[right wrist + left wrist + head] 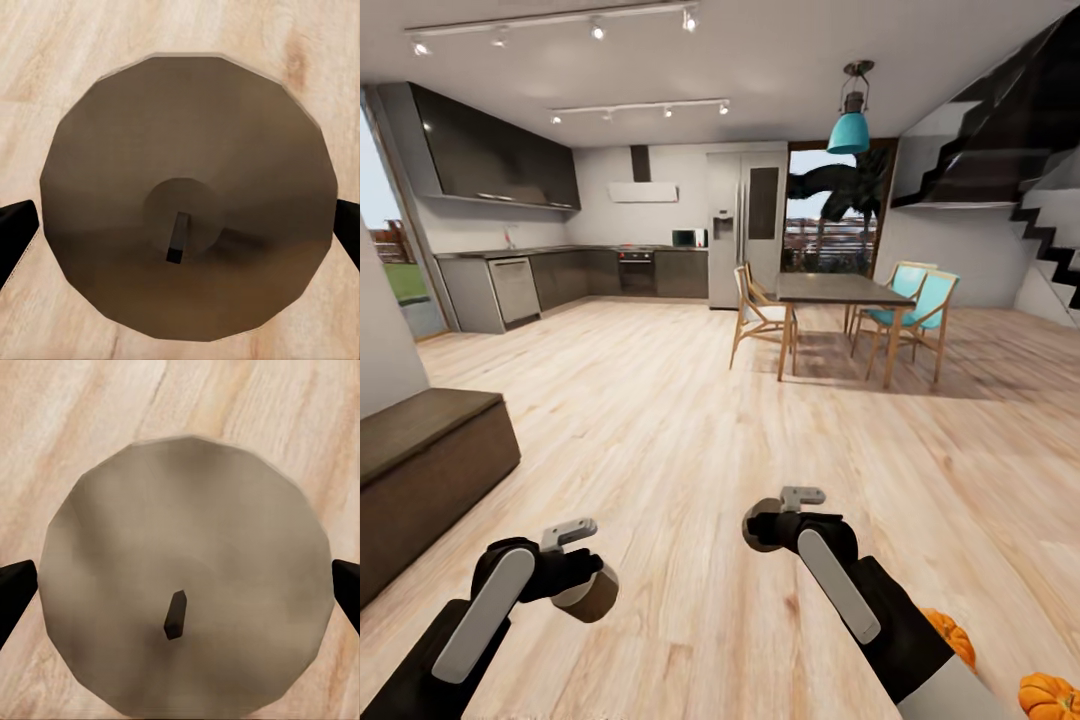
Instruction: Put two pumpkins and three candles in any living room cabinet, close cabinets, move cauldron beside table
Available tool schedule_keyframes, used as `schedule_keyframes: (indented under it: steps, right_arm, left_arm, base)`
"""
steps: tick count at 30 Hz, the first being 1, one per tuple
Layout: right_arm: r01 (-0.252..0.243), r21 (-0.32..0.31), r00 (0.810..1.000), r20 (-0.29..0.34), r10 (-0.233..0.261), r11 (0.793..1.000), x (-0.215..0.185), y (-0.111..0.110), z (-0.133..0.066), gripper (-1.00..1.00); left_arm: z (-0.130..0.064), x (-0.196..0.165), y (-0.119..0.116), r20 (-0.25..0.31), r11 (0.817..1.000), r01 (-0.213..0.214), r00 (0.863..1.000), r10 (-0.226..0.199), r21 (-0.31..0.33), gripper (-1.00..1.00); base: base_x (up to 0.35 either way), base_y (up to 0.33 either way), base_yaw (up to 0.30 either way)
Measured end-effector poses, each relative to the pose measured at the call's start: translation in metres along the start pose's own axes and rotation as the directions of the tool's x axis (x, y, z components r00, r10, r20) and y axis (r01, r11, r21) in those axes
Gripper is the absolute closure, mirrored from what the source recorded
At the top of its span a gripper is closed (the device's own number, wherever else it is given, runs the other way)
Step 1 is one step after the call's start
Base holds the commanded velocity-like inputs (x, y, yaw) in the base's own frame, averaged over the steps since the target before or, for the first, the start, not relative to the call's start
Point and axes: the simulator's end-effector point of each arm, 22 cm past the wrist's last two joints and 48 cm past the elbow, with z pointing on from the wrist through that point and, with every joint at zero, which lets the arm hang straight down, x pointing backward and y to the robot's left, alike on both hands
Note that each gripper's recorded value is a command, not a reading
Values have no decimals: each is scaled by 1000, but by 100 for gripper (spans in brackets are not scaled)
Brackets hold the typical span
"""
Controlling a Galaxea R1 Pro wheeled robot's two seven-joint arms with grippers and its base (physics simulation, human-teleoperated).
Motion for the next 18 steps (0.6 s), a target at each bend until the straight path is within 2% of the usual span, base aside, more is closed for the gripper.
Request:
schedule_keyframes:
  steps: [6, 18]
  right_arm:
    - [1, -1, 1000, -5, -1, 1000, -11, 2, -6, 100]
    - [0, -1, 1000, -9, 0, 1000, -11, 2, -6, 100]
  left_arm:
    - [-9, -8, -7, -4, 1000, 1, 1000, -1, 5, 100]
    - [-10, -9, -8, -5, 1000, 1, 1000, -1, 7, 100]
  base:
    - [0, 0, 284]
    - [0, 0, 284]
